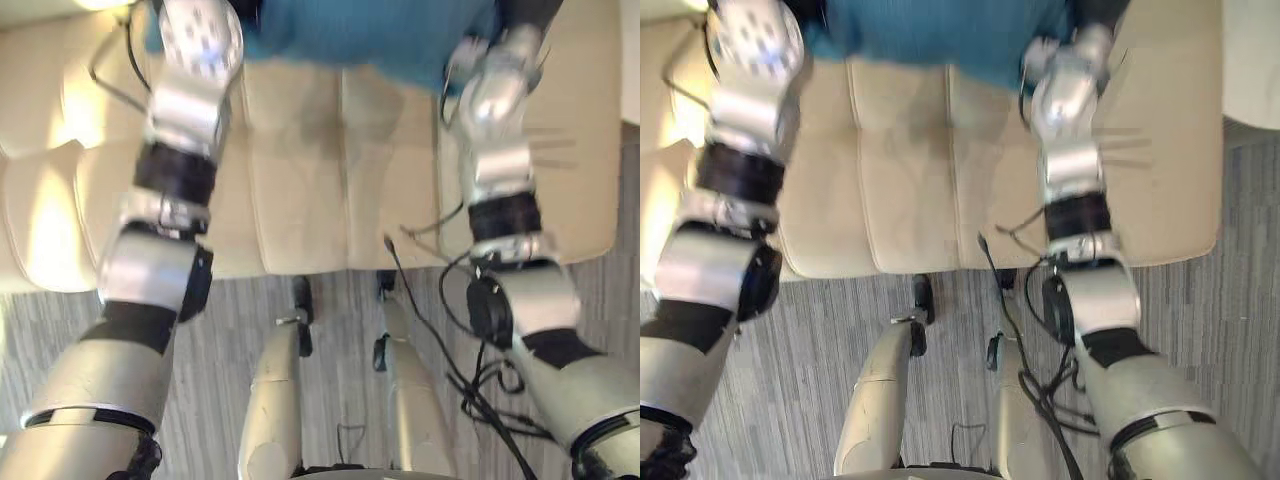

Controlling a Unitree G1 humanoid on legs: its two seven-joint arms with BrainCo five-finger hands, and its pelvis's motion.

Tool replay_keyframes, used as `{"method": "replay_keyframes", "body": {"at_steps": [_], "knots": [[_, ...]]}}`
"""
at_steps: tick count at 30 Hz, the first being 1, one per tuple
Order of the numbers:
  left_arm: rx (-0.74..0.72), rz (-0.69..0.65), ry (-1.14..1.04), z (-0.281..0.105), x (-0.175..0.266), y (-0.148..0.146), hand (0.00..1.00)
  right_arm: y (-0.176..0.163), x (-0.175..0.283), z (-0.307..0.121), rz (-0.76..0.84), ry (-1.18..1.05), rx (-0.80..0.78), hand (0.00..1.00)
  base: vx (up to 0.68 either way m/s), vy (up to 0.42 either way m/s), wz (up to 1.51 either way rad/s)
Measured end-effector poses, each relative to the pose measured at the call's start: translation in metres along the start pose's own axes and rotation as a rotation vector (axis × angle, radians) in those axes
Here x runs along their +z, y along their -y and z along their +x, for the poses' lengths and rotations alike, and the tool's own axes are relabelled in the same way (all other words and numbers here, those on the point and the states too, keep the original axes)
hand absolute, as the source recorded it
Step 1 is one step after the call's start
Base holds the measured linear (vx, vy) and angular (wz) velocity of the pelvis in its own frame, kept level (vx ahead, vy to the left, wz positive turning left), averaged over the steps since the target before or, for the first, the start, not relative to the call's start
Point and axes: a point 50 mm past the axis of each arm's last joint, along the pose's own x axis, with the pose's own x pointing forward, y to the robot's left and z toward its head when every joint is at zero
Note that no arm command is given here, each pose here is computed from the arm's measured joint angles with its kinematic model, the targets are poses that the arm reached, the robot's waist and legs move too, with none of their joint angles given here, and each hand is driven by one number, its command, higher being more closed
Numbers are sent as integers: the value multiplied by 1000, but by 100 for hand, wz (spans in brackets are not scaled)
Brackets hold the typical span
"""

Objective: Pick up cushions and gather them together orderly.

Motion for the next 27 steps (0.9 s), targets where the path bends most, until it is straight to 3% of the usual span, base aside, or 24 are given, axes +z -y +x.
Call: {"method": "replay_keyframes", "body": {"at_steps": [5, 10, 16, 21, 27], "knots": [[169, -151, -5, 32, 29, -17, 0, -9, 57, 38, 60, 113, -22, 0, -24, 20, 21], [281, -259, -115, 37, 15, -34, 0, -24, 81, 46, 179, 101, 110, 0, -22, 4, 17], [264, -323, -162, 34, 6, -34, 0, -26, 60, 45, 303, -41, 170, 0, 5, 5, 10], [215, -299, -257, 6, -38, -39, 0, -28, 20, 28, 225, -136, 260, 0, -9, 6, -7], [239, -203, -361, -40, -93, -74, 0, -16, -10, 11, 99, -140, 306, 0, -43, -4, -9]]}}
